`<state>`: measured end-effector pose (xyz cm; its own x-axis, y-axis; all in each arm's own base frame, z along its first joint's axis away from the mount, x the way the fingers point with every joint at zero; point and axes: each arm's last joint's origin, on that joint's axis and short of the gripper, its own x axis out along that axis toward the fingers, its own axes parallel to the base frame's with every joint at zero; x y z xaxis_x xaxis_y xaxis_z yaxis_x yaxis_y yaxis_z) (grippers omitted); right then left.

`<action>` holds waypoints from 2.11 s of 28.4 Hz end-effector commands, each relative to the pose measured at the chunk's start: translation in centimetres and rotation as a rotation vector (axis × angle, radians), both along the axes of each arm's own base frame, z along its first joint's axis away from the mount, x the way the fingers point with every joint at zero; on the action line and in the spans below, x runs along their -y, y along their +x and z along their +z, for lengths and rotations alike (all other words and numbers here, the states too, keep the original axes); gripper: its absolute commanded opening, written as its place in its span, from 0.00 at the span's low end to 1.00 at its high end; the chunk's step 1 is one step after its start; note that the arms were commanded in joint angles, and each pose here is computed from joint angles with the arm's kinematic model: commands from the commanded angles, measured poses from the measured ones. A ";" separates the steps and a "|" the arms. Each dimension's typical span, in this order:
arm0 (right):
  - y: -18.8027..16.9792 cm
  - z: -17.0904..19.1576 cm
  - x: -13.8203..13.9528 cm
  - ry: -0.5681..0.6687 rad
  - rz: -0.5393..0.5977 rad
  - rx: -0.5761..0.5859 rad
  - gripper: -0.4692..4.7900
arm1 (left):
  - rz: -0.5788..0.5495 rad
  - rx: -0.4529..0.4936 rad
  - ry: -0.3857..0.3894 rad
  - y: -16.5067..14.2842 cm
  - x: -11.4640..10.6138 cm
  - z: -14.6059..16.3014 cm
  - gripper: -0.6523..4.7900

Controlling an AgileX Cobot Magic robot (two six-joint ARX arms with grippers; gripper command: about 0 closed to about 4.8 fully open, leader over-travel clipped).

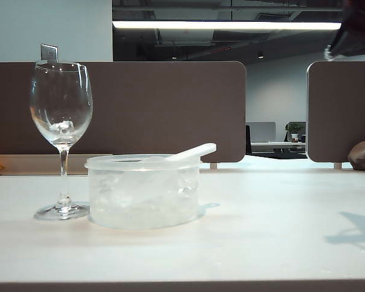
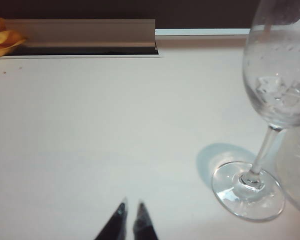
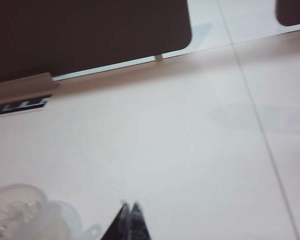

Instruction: Pick up an ice shovel filled with ice cubes and pour the ice from the shovel into the glass.

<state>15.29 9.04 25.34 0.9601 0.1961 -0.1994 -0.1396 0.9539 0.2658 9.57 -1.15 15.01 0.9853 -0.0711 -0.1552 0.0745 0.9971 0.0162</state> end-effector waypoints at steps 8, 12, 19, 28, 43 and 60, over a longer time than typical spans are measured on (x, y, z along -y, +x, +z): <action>-1.1 -2.0 0.9 -0.398 0.046 0.036 0.09 | 0.001 0.010 -0.004 0.0 0.0 0.1 0.17; -1.5 -3.0 1.2 -0.420 0.051 0.021 0.09 | 0.001 0.009 -0.004 0.0 0.0 0.1 0.17; -3.8 -3.6 2.3 -0.384 0.037 0.056 0.09 | 0.001 0.009 -0.004 0.0 0.0 0.1 0.17; -6.9 -2.8 4.7 -0.255 -0.139 0.091 0.09 | 0.000 0.010 -0.004 0.0 0.0 0.1 0.17; -8.3 -3.8 5.9 -0.135 -0.209 0.031 0.09 | 0.091 0.010 -0.004 0.1 -0.9 0.1 0.17; -8.0 -5.8 5.5 -0.098 -0.184 -0.036 0.09 | 0.095 0.009 -0.004 0.1 -0.9 0.1 0.17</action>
